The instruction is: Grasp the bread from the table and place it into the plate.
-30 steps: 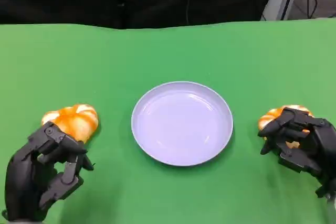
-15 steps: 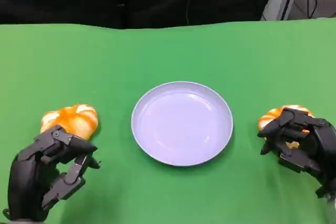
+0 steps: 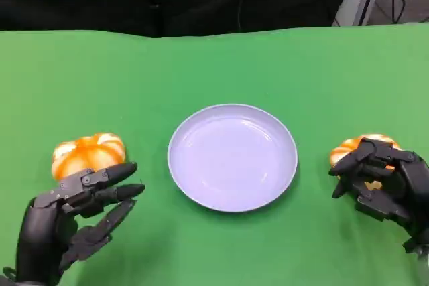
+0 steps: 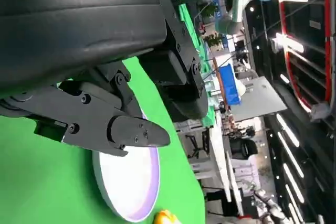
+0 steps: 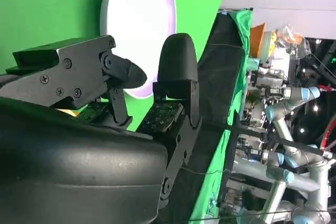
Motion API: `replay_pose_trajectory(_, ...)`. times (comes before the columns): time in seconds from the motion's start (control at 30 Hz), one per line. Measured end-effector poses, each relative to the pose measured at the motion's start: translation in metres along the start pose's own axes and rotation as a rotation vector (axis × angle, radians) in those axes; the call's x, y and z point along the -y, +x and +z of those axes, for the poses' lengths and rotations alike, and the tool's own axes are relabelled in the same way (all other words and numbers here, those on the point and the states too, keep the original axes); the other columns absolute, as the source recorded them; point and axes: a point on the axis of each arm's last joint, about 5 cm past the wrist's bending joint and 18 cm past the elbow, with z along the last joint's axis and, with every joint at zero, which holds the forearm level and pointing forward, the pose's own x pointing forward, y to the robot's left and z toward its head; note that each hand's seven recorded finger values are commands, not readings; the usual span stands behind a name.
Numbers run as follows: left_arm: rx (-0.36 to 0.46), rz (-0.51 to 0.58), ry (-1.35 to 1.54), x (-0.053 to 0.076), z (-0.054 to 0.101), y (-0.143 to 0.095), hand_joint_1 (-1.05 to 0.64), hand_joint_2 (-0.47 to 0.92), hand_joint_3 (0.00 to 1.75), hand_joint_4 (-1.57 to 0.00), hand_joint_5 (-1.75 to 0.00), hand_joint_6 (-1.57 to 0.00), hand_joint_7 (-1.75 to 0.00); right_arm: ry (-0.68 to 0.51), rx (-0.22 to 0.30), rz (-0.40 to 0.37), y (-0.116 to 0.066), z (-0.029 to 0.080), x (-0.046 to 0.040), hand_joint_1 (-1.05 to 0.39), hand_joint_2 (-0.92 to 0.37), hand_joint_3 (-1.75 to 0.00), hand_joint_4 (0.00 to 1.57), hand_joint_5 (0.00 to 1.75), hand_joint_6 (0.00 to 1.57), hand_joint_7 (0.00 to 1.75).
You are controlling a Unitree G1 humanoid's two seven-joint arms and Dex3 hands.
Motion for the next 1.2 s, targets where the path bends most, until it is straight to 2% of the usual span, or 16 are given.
replay_pose_trajectory(0.17,-0.002,-0.041,0.057,-0.004,-0.001,0.001,-0.5,0.92,0.12,-0.69,0.0,-0.57,0.0,0.001,-0.002,0.0,0.0,0.0,0.0,0.07,-0.83,-0.68,0.85,1.42,0.89,1.0)
replay_pose_trajectory(0.27,0.004,-0.078,0.108,-0.006,0.0,0.003,-0.55,0.92,0.13,-0.62,0.0,-0.53,0.0,-0.002,-0.001,-0.003,0.0,0.0,-0.0002,0.08,-0.83,-0.68,0.84,1.42,0.88,1.01)
replay_pose_trajectory(0.47,-0.001,-0.087,0.14,-0.007,0.0,0.003,-0.6,0.92,0.14,-0.57,0.0,-0.5,0.0,-0.001,-0.002,-0.002,0.0,0.0,-0.0003,0.07,-0.83,-0.68,0.84,1.43,0.88,1.02)
replay_pose_trajectory(0.73,0.033,-0.069,0.18,-0.005,0.0,0.003,-0.65,0.92,0.19,-0.55,0.0,-0.48,0.0,0.0,-0.003,-0.002,0.0,0.0,-0.0003,0.06,-0.83,-0.69,0.84,1.43,0.87,1.02)
replay_pose_trajectory(1.0,0.078,-0.085,0.408,-0.013,0.001,0.009,-0.66,0.92,0.23,-0.53,0.0,-0.49,-0.01,0.001,-0.006,0.0,-0.001,-0.001,-0.0004,0.07,-0.83,-0.7,0.83,1.44,0.87,1.03)
replay_pose_trajectory(1.2,0.061,-0.076,0.635,-0.017,0.002,0.013,-0.68,0.92,0.21,-0.51,0.0,-0.44,0.0,-0.001,-0.005,-0.004,-0.001,-0.001,-0.0006,0.07,-0.81,-0.72,0.84,1.44,0.88,1.03)
